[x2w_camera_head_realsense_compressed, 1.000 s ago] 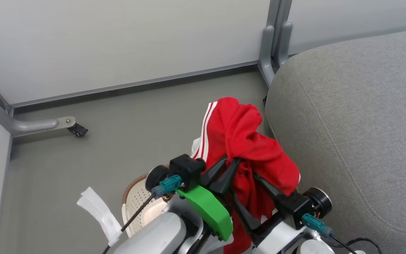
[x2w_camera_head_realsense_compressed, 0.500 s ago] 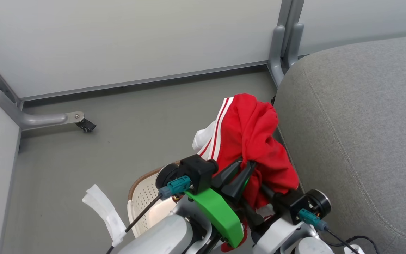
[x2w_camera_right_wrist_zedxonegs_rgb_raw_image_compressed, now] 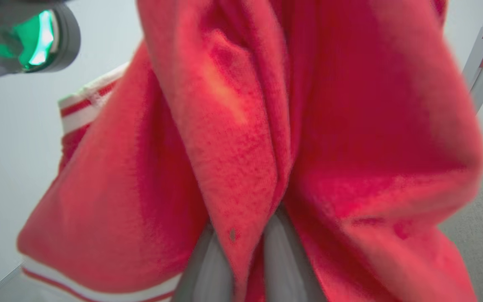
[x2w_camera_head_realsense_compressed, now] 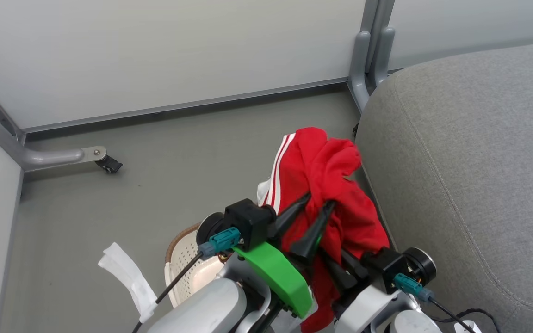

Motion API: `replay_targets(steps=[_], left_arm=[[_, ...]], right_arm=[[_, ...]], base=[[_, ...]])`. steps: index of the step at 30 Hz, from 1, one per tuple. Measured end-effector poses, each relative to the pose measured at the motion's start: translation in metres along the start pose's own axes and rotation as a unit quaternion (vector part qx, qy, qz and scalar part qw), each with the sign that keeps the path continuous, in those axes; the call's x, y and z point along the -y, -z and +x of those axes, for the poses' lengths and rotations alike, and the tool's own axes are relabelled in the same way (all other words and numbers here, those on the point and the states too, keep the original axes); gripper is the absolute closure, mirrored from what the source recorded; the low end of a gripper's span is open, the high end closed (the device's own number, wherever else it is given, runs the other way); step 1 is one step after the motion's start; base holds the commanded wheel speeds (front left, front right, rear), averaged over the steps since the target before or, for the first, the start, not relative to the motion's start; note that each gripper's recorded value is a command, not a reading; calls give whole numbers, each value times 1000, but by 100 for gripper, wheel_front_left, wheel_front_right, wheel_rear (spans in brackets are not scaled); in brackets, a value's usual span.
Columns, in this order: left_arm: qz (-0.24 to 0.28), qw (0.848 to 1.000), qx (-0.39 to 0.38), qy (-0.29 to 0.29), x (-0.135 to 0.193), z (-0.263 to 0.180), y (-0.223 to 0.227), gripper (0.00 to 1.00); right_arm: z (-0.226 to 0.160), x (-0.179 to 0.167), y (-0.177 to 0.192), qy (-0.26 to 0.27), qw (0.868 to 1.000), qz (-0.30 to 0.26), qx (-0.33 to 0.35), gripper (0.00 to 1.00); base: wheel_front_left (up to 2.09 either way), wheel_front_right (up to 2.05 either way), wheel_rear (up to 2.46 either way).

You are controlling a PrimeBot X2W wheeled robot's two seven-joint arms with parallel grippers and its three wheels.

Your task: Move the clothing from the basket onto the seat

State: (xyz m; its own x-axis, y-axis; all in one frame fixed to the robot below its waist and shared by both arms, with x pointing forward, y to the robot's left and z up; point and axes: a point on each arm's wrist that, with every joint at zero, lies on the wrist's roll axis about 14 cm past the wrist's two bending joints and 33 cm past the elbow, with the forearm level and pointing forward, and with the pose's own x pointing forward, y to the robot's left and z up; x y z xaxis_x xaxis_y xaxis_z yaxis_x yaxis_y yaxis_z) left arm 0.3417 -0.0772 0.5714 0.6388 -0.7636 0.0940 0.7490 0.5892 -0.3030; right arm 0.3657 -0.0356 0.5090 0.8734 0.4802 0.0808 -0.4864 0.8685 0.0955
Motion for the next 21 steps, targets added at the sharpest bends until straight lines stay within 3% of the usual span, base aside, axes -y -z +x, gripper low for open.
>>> replay_targets(steps=[21], left_arm=[[25, 999, 3, -40, -27, -6, 3, 0]], right_arm=[[-5, 19, -1, 30, 999, -14, 2, 100]], base=[[0, 0, 0]])
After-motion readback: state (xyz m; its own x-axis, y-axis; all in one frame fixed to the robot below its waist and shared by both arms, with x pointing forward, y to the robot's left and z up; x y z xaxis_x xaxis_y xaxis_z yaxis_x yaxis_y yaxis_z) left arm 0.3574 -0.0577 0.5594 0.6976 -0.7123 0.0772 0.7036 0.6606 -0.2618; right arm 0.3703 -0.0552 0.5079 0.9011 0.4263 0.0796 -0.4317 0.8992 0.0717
